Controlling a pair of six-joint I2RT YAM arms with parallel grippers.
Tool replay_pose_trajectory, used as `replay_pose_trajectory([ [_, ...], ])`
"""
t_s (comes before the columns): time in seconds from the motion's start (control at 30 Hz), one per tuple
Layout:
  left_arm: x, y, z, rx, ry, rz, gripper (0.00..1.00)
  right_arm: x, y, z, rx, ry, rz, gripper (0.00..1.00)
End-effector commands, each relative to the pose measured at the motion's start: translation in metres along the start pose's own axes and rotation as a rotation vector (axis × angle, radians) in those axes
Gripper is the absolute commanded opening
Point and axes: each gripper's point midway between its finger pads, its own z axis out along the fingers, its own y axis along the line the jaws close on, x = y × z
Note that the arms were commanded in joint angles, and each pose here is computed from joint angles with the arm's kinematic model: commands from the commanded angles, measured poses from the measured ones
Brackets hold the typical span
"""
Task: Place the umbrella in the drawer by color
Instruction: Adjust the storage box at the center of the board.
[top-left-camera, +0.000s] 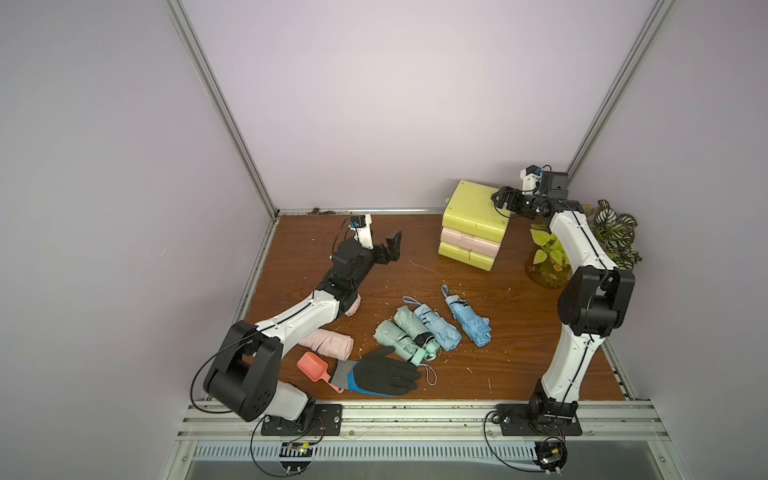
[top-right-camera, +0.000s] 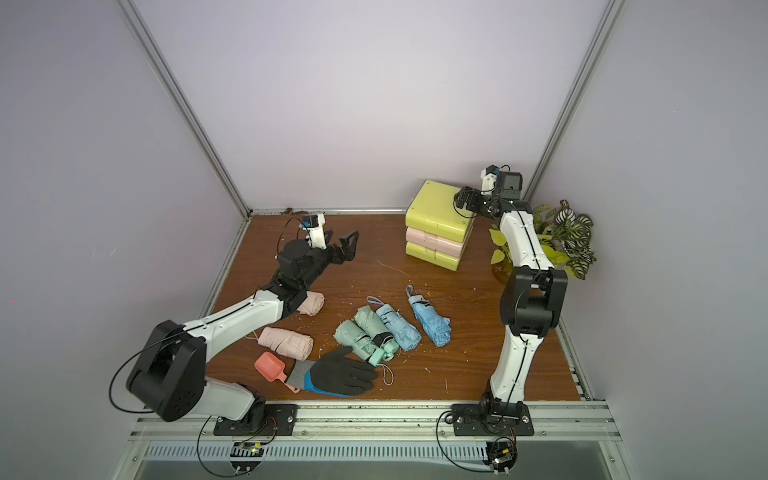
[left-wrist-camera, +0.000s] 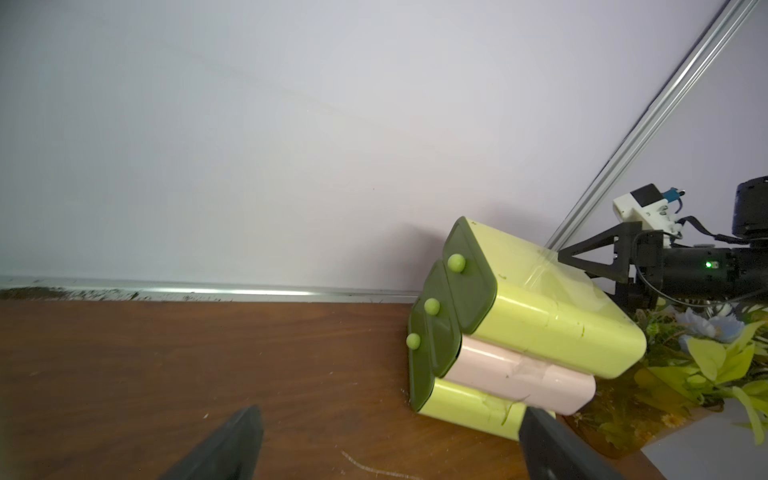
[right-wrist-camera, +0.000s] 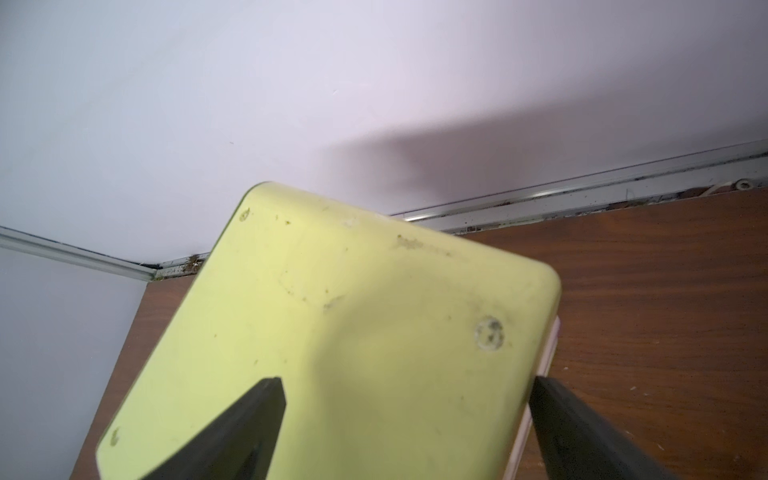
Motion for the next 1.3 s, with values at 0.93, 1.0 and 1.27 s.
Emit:
replay_pose_trajectory([
  [0.93,0.043,-0.117,0.017,0.339,0.129,-0.169,1.00,0.078,0.193,0.041,-0.419,0.228,-0.437,0.99],
  [1.0,0.046,-0.128,0.020,0.354,0.148,-0.159,1.00,0.063,0.186,0.039,-0.346,0.192,-0.409,0.99],
  [1.27,0.038,-0.098,0.015,0.145,0.166,-0.045,1.00,-0.003,0.146,-0.014,-0.124,0.032,-0.227,1.00],
])
